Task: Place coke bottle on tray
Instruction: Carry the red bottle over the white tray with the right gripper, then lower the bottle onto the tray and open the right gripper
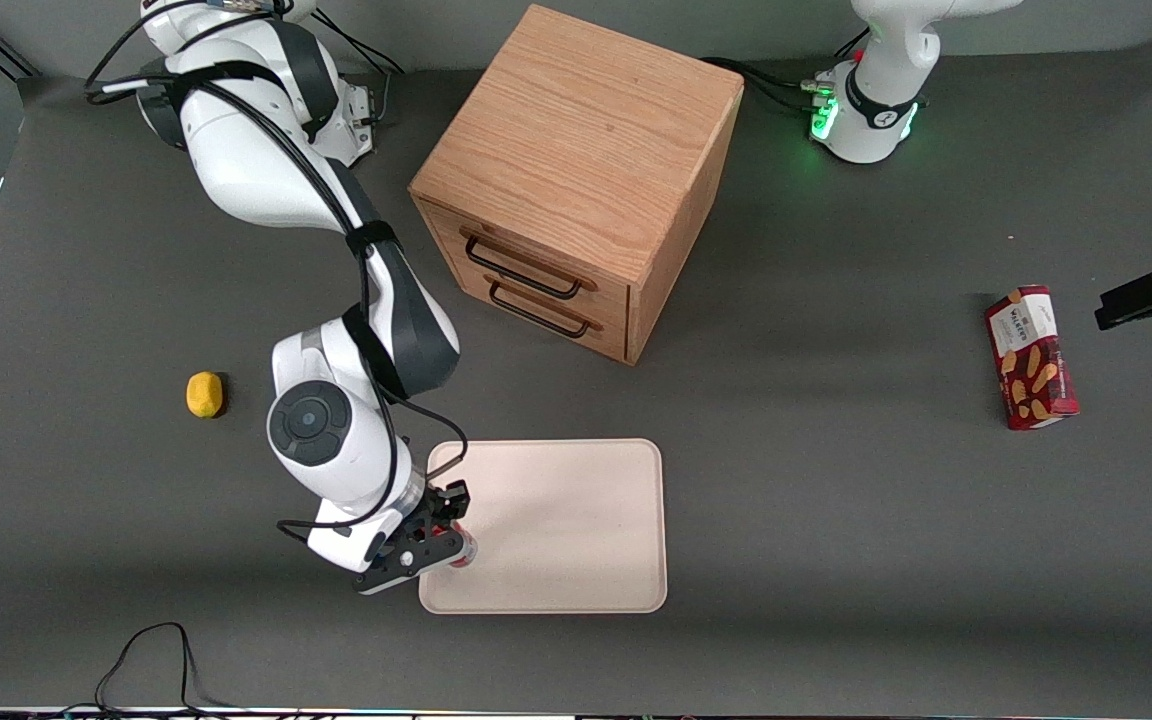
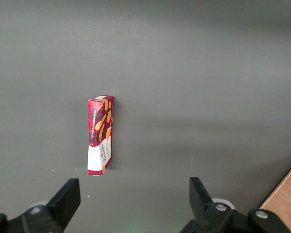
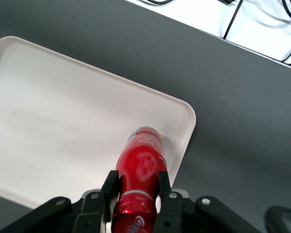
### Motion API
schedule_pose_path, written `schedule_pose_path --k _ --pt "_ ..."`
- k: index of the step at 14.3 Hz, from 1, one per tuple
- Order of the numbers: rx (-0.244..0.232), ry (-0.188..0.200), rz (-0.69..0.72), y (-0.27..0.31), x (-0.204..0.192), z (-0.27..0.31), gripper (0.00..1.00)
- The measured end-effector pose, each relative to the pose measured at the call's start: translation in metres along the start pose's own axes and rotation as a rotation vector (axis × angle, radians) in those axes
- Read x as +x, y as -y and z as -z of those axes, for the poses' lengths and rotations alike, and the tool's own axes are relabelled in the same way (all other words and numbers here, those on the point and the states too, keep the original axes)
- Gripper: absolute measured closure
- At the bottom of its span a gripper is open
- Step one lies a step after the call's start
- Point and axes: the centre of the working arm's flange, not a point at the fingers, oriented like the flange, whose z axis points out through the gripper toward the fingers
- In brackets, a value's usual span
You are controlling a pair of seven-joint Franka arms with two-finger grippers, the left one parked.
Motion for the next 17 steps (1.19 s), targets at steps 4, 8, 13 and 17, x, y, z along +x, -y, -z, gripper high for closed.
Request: schedule_pose_path --k 4,8,13,17 --pt "-0.004 -0.008 -0.001 -0.001 0.0 -0.025 0.62" --pt "-0.005 -0.011 -0.003 -0.003 0.0 -0.03 0.62" --pt "-0.005 -0.017 -0.006 -0.004 -0.001 -0.033 0.55" --pt "-0.005 -0.022 -0.019 -0.004 0.0 -0.032 0.15"
